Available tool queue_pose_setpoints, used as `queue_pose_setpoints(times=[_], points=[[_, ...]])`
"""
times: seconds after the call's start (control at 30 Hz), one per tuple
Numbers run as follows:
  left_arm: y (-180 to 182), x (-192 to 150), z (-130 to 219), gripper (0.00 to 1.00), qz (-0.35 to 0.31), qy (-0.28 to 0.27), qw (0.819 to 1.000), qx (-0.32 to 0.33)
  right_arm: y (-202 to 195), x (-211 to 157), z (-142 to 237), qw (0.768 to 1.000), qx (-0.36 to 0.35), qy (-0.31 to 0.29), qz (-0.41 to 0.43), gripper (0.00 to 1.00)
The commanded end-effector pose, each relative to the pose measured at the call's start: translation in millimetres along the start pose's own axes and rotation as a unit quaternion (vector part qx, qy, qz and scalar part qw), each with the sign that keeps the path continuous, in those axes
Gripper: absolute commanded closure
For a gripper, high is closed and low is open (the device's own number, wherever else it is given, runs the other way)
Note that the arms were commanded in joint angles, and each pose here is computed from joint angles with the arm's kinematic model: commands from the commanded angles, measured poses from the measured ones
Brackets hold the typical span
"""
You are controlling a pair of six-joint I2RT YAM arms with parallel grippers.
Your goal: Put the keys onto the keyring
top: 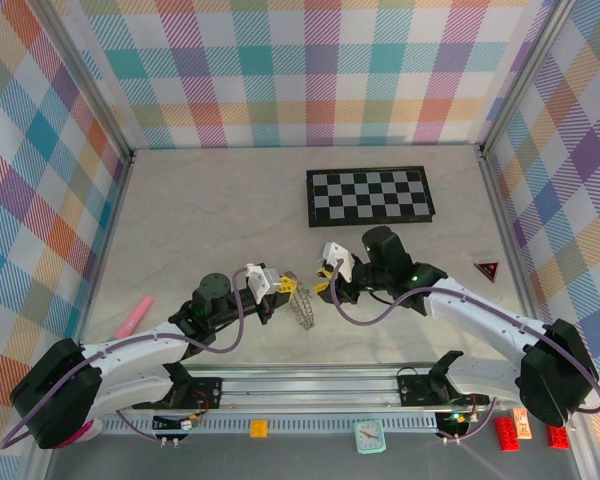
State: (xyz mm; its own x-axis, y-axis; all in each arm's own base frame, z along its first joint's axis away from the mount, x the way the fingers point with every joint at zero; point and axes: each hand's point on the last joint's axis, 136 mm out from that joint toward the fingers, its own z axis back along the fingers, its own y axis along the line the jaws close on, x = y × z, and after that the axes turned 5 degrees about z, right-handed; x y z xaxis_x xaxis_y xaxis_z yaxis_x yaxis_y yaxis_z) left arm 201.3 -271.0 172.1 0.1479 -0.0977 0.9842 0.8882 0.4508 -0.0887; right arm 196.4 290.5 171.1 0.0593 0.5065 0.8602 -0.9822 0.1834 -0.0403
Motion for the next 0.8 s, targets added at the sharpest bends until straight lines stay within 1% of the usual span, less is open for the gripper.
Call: queue_pose_setpoints(times=[0.0, 0.17, 0.3, 0.53, 0.63, 0.77], points=[[-11.0, 19.9, 3.1, 1.00, 0.004, -0.041, 0.999, -0.025, 2.1, 2.4, -4.9, 0.998, -0.005, -0.016, 0.055, 0.57], [-15.6, 17.1, 5.5, 1.00, 0.003, -0.036, 0.999, -0.035, 10.2, 6.5, -12.3, 0.994, 0.010, -0.025, 0.106, 0.57], [-17.0, 17.9, 6.1, 1.00, -0.001, -0.038, 0.999, -0.038, 17.7, 6.6, -19.3, 0.993, 0.044, -0.019, 0.103, 0.58], [-19.8, 20.6, 7.0, 1.00, -0.007, -0.043, 0.998, -0.046, 13.8, 5.0, -24.8, 0.994, 0.040, -0.007, 0.103, 0.64], [-20.7, 21.5, 6.8, 1.00, -0.008, -0.044, 0.998, -0.048, 16.1, 5.0, -26.8, 0.994, 0.048, -0.008, 0.102, 0.67], [-21.2, 22.8, 6.7, 1.00, -0.009, -0.047, 0.998, -0.051, 17.4, 6.5, -28.5, 0.993, 0.055, -0.008, 0.101, 0.75]])
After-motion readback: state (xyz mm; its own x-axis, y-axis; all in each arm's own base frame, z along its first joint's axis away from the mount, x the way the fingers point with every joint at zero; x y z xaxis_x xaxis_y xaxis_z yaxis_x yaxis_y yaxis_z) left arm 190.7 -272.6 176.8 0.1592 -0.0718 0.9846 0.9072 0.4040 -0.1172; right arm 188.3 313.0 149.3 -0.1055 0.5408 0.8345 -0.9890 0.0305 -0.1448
